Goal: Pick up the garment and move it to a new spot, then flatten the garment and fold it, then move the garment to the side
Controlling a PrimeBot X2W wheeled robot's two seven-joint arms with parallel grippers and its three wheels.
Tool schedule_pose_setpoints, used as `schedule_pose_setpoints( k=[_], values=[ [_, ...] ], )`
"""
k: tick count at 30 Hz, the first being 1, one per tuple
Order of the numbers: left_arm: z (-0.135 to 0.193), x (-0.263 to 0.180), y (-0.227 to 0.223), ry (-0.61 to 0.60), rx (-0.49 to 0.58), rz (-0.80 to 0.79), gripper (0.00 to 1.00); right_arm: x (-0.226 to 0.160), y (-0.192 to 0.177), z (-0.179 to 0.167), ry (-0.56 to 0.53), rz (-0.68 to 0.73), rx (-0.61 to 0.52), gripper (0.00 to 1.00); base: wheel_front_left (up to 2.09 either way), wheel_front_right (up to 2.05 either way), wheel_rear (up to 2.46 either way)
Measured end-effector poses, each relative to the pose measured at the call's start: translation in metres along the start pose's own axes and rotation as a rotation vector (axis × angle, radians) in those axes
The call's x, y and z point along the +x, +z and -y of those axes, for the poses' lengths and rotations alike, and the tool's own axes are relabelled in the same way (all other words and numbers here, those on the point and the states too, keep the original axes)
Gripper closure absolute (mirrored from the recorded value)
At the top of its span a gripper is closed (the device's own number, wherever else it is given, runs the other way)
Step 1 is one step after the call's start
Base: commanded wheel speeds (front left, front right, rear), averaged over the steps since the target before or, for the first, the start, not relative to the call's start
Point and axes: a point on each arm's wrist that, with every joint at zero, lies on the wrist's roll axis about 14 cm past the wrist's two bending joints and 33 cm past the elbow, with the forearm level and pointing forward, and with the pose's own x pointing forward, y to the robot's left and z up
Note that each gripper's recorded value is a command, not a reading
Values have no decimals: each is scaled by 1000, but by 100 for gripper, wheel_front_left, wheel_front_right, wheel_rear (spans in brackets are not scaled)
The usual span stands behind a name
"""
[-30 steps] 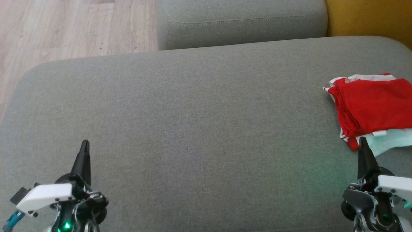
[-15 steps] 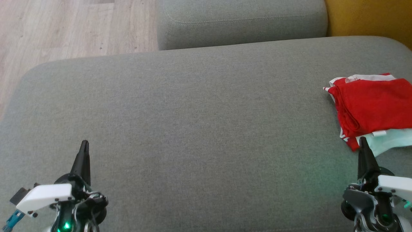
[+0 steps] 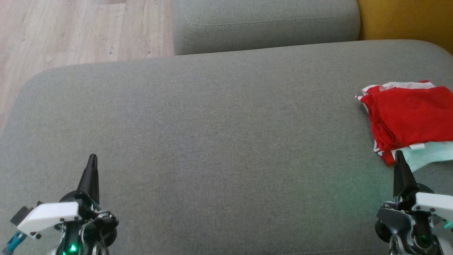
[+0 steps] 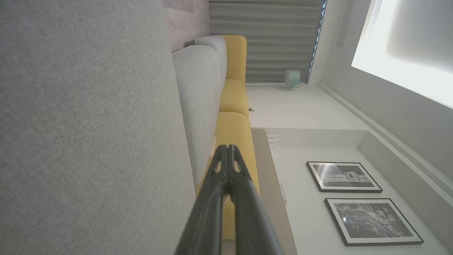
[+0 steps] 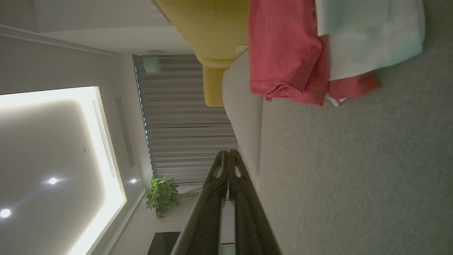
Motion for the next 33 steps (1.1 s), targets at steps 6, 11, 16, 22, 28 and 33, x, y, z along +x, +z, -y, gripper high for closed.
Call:
schedule_pose_setpoints(
  k=[6,11,16,22,28,33],
  values=[
    [0,0,0,0,1,1,100,0,0,0,0,0,0,100,0,0,0],
    [0,0,-1,0,2,-6,100,0,0,0,0,0,0,100,0,0,0],
    [0,0,-1,0,2,-6,100,0,0,0,0,0,0,100,0,0,0],
    [0,0,-1,0,2,-5,100,0,0,0,0,0,0,100,0,0,0],
    [0,0,0,0,1,-5,100,0,0,0,0,0,0,100,0,0,0],
    [0,0,0,0,1,-4,100,0,0,0,0,0,0,100,0,0,0]
  ],
)
